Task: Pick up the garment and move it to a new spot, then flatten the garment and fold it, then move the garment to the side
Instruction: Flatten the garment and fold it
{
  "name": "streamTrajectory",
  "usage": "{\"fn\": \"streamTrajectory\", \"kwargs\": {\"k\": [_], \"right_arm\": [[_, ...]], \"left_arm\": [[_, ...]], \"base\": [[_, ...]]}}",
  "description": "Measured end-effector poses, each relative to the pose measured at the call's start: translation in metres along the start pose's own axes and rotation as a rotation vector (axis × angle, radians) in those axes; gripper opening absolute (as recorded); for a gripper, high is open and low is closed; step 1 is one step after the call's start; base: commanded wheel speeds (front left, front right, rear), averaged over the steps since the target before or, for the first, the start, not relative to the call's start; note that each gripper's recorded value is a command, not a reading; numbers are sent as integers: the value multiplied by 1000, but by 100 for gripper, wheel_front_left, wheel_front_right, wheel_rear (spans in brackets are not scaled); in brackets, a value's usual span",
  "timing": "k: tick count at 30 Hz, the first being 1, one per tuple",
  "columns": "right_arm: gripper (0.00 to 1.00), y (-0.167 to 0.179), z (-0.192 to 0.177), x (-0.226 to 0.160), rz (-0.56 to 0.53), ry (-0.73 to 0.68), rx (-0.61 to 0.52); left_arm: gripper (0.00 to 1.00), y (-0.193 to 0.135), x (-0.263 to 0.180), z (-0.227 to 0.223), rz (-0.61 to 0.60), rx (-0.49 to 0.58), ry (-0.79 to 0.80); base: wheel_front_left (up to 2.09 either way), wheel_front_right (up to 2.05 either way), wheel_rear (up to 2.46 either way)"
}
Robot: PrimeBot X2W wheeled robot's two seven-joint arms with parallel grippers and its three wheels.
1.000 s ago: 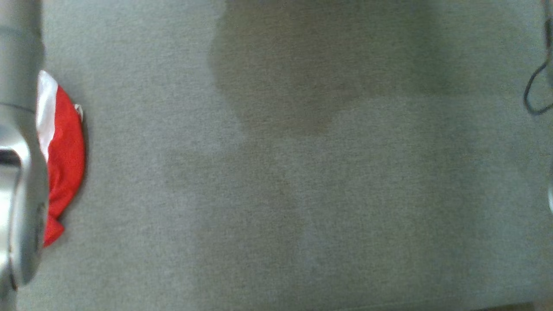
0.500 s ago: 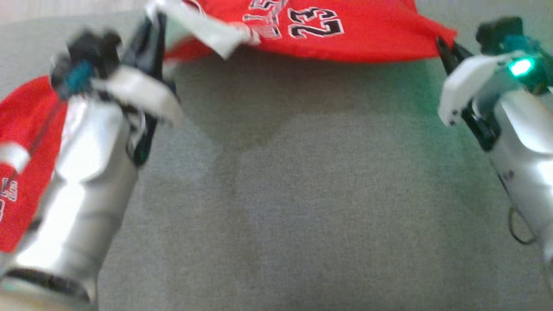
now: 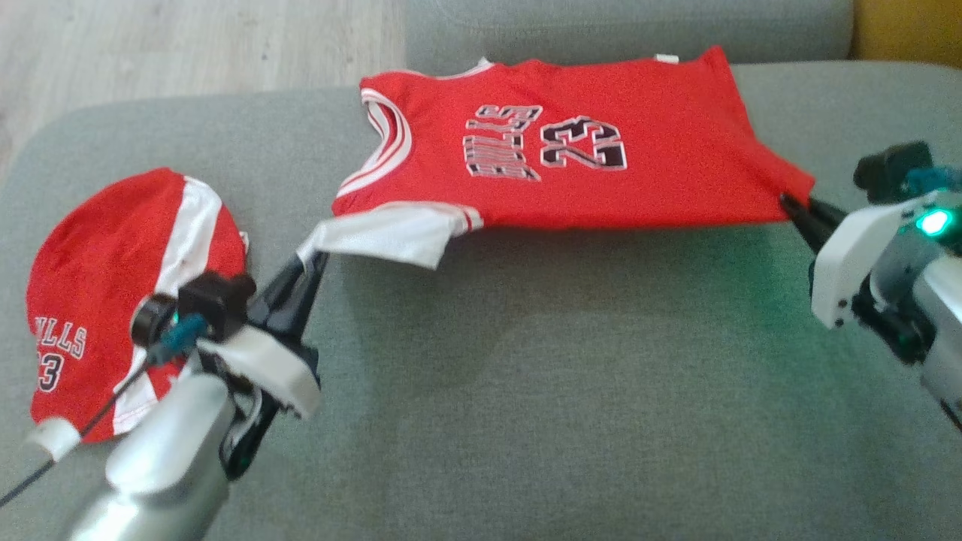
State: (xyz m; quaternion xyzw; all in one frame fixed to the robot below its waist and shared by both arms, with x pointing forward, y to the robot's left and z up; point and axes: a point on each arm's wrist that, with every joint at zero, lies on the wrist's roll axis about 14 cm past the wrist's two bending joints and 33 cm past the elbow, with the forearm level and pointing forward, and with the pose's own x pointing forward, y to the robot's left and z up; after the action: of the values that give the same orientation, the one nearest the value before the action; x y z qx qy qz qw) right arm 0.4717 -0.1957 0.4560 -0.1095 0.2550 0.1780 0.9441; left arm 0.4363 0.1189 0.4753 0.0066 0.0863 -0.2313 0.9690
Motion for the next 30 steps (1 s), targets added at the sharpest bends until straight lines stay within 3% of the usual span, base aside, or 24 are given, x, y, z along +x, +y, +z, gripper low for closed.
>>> {"fn": "streamTrajectory", "kwargs": {"k": [14, 25, 30], "right_arm": [[0, 15, -33, -44, 55, 97, -4], [0, 30, -74, -86, 120, 245, 106], [0, 33, -89, -99, 136, 293, 114]], "left_arm": [[0, -44, -68, -25, -68, 42, 97], [0, -80, -112, -39, -114, -18, 158], [0, -79, -119, -37, -122, 16, 173]], "base": [[0, 0, 0], [0, 0, 0], [0, 0, 0]]}}
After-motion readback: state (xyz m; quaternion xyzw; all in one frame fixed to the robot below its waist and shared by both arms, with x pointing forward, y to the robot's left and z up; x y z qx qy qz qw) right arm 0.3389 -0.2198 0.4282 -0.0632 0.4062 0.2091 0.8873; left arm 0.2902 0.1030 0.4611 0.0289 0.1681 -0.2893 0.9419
